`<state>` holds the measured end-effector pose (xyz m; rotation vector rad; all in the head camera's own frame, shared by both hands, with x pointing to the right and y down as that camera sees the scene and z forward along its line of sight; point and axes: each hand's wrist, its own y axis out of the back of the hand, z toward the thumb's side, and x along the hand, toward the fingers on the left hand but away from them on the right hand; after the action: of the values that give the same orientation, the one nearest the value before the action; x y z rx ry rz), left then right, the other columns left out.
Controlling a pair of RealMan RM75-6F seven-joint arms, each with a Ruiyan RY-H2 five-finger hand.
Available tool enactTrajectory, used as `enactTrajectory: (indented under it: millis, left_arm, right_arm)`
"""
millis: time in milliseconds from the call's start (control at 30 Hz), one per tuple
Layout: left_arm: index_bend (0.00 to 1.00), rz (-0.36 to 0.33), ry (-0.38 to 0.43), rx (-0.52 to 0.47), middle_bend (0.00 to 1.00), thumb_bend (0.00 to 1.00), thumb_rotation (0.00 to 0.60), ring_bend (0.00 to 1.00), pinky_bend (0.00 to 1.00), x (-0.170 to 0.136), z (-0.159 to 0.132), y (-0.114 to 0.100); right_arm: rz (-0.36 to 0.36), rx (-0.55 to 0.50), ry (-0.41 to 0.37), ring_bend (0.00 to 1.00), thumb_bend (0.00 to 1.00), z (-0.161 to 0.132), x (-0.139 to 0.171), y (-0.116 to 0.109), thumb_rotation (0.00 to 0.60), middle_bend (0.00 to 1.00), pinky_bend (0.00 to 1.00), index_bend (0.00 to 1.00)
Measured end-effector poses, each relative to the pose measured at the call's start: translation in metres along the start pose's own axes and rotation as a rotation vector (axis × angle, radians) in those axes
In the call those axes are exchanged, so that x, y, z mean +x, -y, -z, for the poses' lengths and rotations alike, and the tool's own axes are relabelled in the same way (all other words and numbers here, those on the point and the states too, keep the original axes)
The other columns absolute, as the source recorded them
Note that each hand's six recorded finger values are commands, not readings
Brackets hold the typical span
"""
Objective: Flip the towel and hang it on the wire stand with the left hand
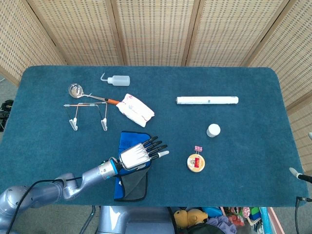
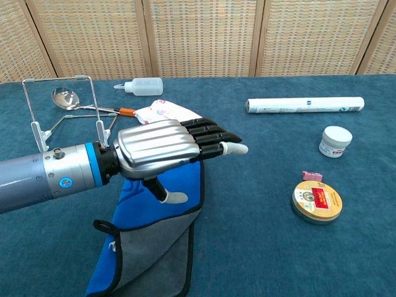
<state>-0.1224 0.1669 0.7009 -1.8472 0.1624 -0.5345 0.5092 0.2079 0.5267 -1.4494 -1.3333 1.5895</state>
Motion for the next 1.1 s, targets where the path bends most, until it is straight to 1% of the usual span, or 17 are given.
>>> enactTrajectory:
  millis: [67,133,200,333,367,433,467,567,767,900,967,1100]
  left_arm:
    - [0.07,-0.004,0.006,-0.002,0.00,0.29,0.600,0.00,0.00,-0.004,0.002,-0.006]
    - [0.16,0.000,0.014,-0.004,0.00,0.29,0.600,0.00,0.00,-0.009,0.003,-0.011]
    - [0.21,0.018,0.026,-0.001,0.00,0.29,0.600,0.00,0.00,-0.021,0.008,-0.017]
    - [0.27,0.079,0.041,0.011,0.00,0.29,0.600,0.00,0.00,-0.055,0.022,-0.031]
    - [0.28,0.102,0.042,0.014,0.00,0.29,0.600,0.00,0.00,-0.068,0.026,-0.034]
    - [0.29,0.141,0.044,0.017,0.00,0.29,0.600,0.00,0.00,-0.087,0.030,-0.035]
    - [0.30,0.165,0.046,0.014,0.00,0.29,0.600,0.00,0.00,-0.100,0.031,-0.033]
    - [0.31,0.209,0.049,-0.013,0.00,0.29,0.600,0.00,0.00,-0.124,0.027,-0.024]
    - [0.31,0.245,0.040,-0.042,0.00,0.29,0.600,0.00,0.00,-0.147,0.027,-0.008]
    - [0.32,0.243,0.036,-0.060,0.00,0.29,0.600,0.00,0.00,-0.151,0.025,0.002]
    - [0.32,0.239,0.037,-0.075,0.00,0.29,0.600,0.00,0.00,-0.149,0.022,0.006]
    - [0.33,0.234,0.039,-0.073,0.00,0.30,0.600,0.00,0.00,-0.145,0.019,0.013]
  right_arm:
    - [-0.001,-0.002,-0.001,0.00,0.00,0.000,0.000,0.000,0.600,0.00,0.00,0.00]
    - [-0.001,-0.004,-0.001,0.00,0.00,0.000,0.000,0.000,0.600,0.00,0.00,0.00]
    - [0.000,-0.009,-0.003,0.00,0.00,0.000,0.001,-0.001,0.600,0.00,0.00,0.00]
    - [0.001,-0.011,-0.007,0.00,0.00,0.000,0.002,-0.002,0.600,0.00,0.00,0.00]
    - [0.001,-0.011,-0.009,0.00,0.00,-0.001,0.002,-0.002,0.600,0.00,0.00,0.00]
    - [0.000,-0.011,-0.012,0.00,0.00,-0.001,0.002,-0.002,0.600,0.00,0.00,0.00]
    - [-0.001,-0.011,-0.013,0.00,0.00,-0.001,0.003,-0.002,0.600,0.00,0.00,0.00]
    - [-0.003,-0.012,-0.015,0.00,0.00,-0.002,0.003,-0.002,0.600,0.00,0.00,0.00]
    - [-0.003,-0.012,-0.020,0.00,0.00,-0.003,0.004,-0.002,0.600,0.00,0.00,0.00]
    - [-0.004,-0.010,-0.024,0.00,0.00,-0.004,0.004,-0.002,0.600,0.00,0.00,0.00]
    - [-0.003,-0.010,-0.023,0.00,0.00,-0.004,0.004,-0.002,0.600,0.00,0.00,0.00]
    - [-0.004,-0.010,-0.021,0.00,0.00,-0.003,0.005,-0.002,0.600,0.00,0.00,0.00]
